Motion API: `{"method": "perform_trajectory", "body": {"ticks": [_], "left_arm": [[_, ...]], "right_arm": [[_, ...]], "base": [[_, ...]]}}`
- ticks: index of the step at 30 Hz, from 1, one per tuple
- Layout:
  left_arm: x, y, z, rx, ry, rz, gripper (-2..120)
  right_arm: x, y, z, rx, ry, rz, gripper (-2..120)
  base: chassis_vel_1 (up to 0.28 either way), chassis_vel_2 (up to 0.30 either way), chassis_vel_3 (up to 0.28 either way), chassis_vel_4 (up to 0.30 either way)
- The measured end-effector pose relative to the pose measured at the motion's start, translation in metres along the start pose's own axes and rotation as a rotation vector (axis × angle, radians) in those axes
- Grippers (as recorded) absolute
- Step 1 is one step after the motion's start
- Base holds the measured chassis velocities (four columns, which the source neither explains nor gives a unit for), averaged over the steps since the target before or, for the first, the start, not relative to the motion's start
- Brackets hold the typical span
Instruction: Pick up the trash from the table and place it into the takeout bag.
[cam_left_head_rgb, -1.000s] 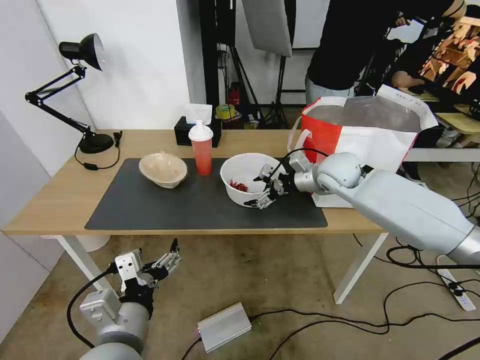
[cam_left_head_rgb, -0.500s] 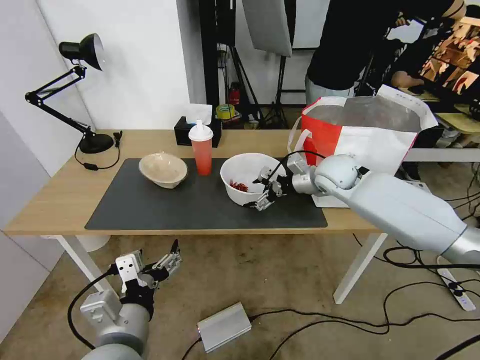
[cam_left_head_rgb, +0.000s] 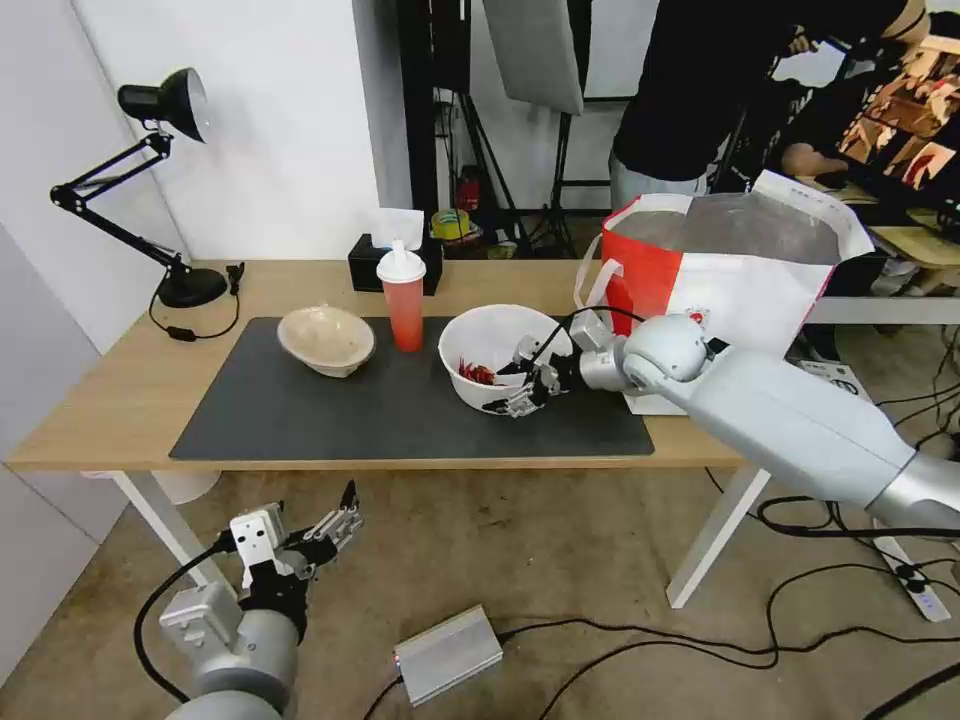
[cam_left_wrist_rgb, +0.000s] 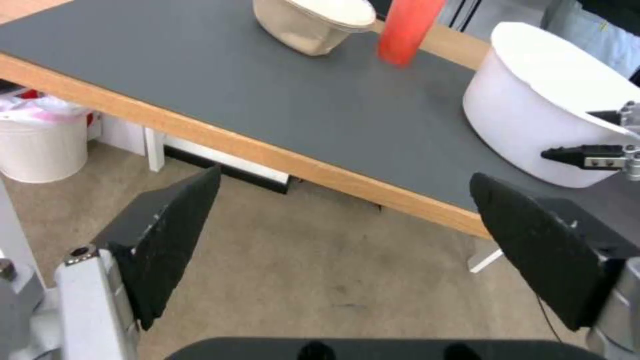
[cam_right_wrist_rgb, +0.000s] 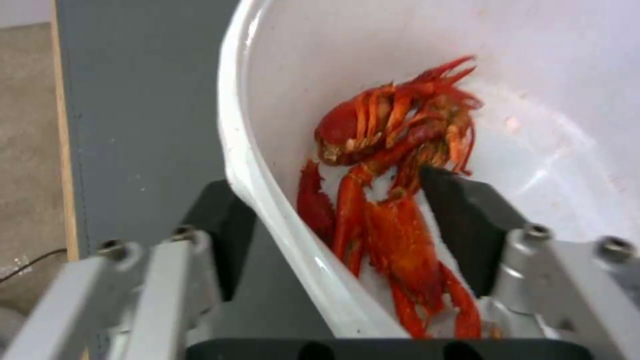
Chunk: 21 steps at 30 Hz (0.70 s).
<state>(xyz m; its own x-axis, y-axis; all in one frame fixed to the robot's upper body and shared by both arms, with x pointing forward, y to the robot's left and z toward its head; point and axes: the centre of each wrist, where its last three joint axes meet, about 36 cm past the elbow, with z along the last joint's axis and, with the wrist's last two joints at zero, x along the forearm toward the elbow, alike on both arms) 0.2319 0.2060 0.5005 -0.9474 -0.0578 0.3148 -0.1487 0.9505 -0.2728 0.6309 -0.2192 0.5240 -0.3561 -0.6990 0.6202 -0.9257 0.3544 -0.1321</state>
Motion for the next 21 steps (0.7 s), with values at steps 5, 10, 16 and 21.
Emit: {"method": "perform_trajectory", "body": {"ticks": [5,10,16,21], "left_arm": [[-0.0002,-0.0004,0.0000,0.001,-0.001,0.001,100],[-0.0009,-0.0009,0.0001,0.002,-0.002,0.001,100],[-0.0016,-0.0015,-0.0001,0.005,-0.005,0.001,100],[-0.0017,-0.0016,-0.0001,0.005,-0.005,0.001,100]], "right_arm": [[-0.0044,0.0027,0.0036,-0.008,0.001,-0.010,41],[-0.0069,0.0021,0.0074,-0.015,0.013,-0.010,27],[-0.0070,0.0020,0.0063,-0.016,0.007,-0.009,0],[-0.0067,0.0029,0.0056,-0.026,-0.003,-0.009,0]], "base": [[0.000,0.000,0.000,0.000],[0.000,0.000,0.000,0.000],[0.000,0.000,0.000,0.000],[0.000,0.000,0.000,0.000]]}}
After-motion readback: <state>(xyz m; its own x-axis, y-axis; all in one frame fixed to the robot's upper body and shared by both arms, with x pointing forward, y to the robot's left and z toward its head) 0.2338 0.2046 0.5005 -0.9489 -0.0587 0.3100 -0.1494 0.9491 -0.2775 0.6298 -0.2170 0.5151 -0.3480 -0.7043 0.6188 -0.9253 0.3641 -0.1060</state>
